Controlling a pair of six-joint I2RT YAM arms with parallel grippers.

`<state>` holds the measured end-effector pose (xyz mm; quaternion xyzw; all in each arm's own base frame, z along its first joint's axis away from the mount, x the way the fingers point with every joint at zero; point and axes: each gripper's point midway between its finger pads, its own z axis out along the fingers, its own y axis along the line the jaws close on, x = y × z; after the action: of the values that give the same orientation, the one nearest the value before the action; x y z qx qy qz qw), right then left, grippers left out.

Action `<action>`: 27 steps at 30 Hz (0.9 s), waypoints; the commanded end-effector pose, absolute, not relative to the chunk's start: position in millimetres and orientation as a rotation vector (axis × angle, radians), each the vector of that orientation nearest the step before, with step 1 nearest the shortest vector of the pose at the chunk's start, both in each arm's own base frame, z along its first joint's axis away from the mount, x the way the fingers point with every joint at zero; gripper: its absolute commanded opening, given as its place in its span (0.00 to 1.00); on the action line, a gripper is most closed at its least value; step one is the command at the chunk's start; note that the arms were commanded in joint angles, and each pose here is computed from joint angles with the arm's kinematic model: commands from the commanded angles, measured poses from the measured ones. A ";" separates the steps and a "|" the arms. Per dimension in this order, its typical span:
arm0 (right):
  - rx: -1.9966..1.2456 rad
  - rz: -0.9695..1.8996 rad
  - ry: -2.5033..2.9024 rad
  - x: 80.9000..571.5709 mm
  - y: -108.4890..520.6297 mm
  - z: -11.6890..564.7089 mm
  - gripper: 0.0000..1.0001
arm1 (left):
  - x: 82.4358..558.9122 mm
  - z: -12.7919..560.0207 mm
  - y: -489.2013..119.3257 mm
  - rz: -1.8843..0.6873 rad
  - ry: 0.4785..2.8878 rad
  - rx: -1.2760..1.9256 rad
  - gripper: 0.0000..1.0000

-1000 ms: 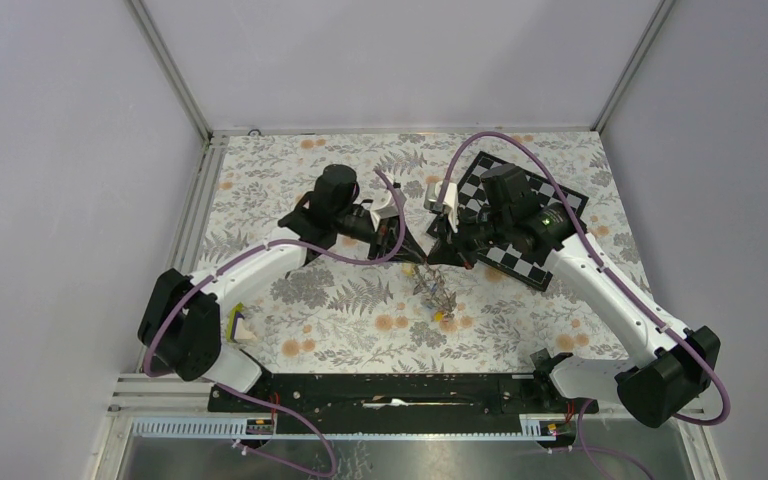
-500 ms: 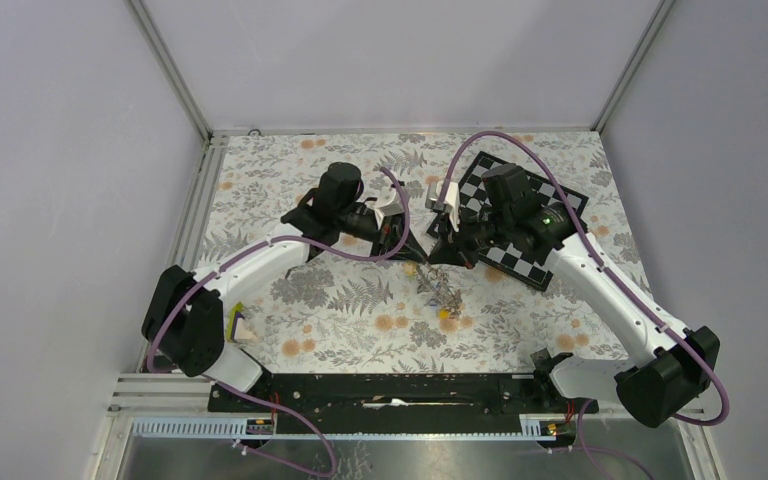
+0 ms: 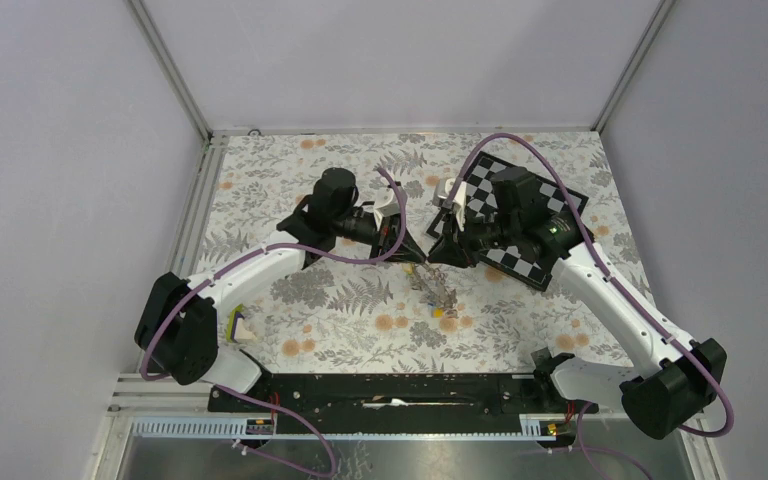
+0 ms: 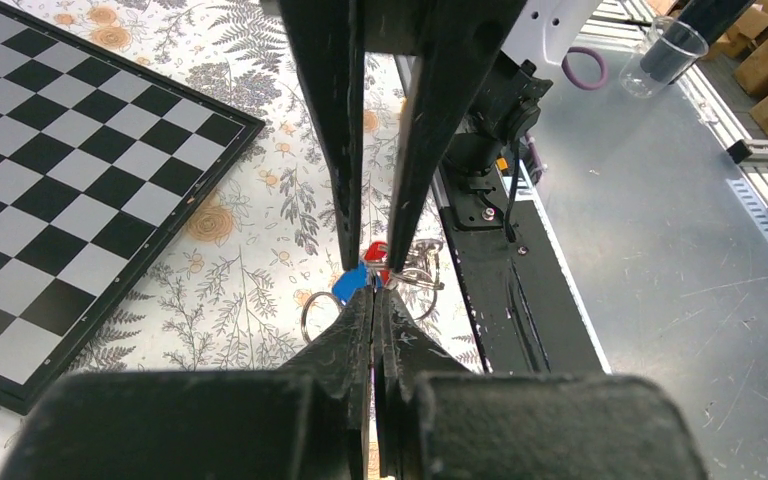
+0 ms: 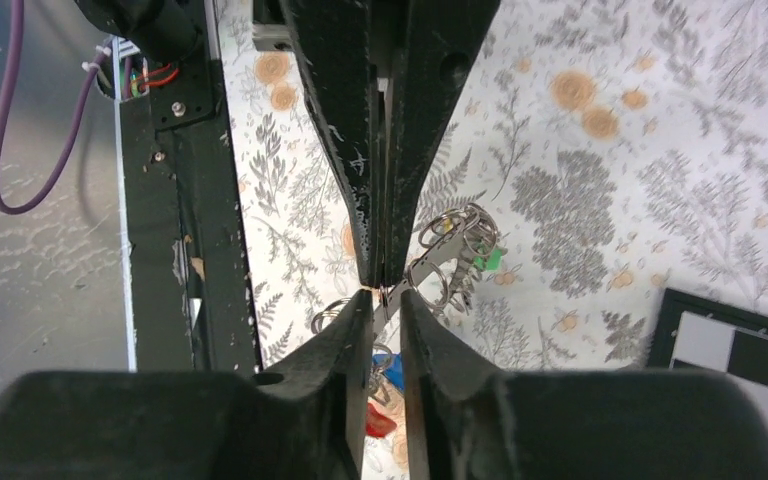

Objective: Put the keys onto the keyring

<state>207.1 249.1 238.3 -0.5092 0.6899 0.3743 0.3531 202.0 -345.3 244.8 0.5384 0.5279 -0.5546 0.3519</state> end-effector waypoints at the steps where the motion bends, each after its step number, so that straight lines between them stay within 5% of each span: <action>1: -1.273 0.999 1.619 207.7 252.0 272.9 0.27 | 202.8 276.2 -341.0 -1.436 1.256 1.347 0.00; 10: -1.246 1.044 1.568 203.9 249.5 272.1 0.45 | 188.3 297.1 -330.6 -1.615 1.168 1.205 0.00; 27: -1.262 1.142 1.536 202.9 259.9 268.4 0.43 | 186.9 296.2 -329.8 -1.654 1.179 1.142 0.00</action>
<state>204.4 254.9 259.1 -0.4976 0.6320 0.4318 0.4080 189.5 -331.8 279.7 0.4354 0.4981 -0.6568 0.3619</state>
